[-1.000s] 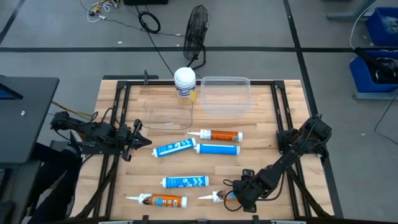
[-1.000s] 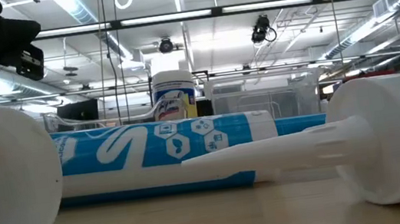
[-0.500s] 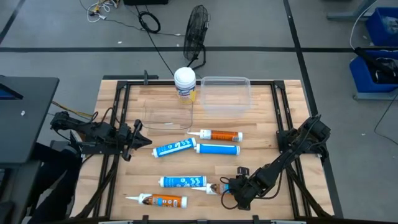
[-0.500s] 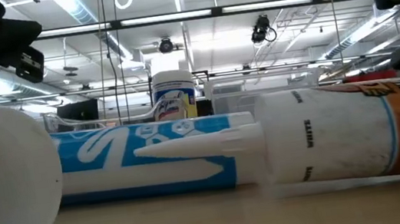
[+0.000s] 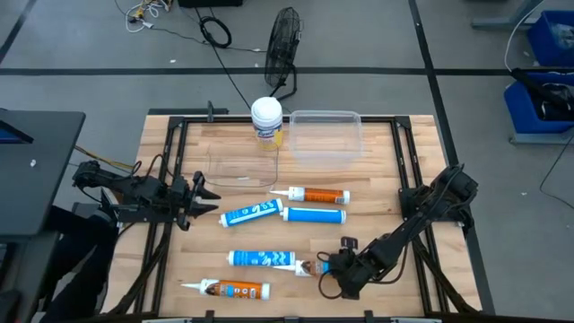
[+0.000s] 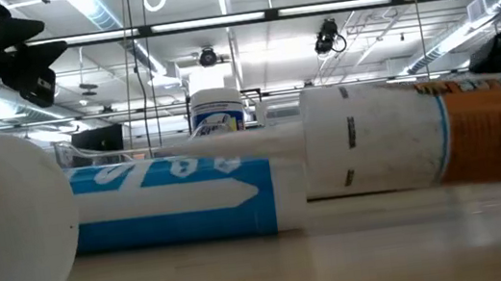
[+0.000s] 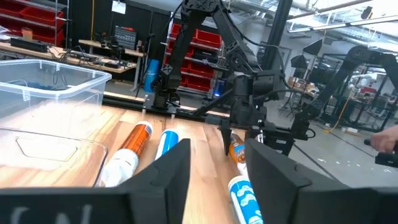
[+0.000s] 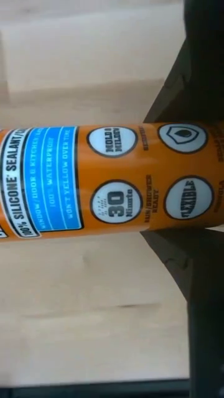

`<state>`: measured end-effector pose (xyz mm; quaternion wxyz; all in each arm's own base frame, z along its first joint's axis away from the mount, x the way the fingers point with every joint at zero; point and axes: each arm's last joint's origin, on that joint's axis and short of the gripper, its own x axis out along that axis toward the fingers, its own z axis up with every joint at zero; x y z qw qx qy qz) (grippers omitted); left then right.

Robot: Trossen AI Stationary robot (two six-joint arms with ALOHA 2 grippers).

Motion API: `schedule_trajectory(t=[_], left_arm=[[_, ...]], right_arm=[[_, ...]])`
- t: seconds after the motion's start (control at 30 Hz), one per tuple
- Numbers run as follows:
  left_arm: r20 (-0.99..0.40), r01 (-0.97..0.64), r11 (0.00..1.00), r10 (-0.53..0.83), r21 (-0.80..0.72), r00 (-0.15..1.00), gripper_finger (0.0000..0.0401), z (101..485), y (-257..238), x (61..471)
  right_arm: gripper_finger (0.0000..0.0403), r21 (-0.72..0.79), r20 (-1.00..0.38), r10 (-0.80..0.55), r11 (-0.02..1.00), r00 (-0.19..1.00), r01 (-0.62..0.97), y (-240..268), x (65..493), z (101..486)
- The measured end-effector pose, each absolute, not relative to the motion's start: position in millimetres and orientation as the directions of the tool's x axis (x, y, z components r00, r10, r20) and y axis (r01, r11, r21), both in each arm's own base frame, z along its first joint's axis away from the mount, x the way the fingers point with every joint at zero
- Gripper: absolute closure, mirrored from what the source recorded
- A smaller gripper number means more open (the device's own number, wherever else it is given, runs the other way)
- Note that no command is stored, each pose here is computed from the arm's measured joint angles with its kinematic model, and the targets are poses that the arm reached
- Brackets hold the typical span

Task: Pick & place silicon tubes, Sealant and Lysol wipes
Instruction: Put the bottom right orange sealant into the left transparent bin

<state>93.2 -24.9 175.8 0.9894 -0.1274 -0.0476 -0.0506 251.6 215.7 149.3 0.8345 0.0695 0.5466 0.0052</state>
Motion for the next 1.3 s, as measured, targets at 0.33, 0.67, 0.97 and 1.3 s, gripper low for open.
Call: schedule_trajectory(t=[0.33,0.67,0.97,1.3], left_arm=[[0.169,0.126,0.96,-0.085,-0.252,0.982,0.0215,182,-25,92],[0.235,0.088,0.982,-0.046,-0.17,0.971,0.0215,189,-23,91],[0.271,0.04,0.992,-0.006,-0.119,0.962,0.0215,192,-22,90],[0.363,-0.003,0.995,0.039,-0.1,0.931,0.0215,202,-20,87]], right_arm=[[0.02,0.074,-0.832,0.011,0.993,0.555,0.092,191,259,188],[0.0204,0.061,-0.743,-0.073,0.982,0.665,0.176,146,299,198],[0.0204,0.095,-0.588,-0.057,0.986,0.807,0.139,113,332,214],[0.0205,0.113,-0.465,-0.058,0.986,0.883,0.125,74,353,228]])
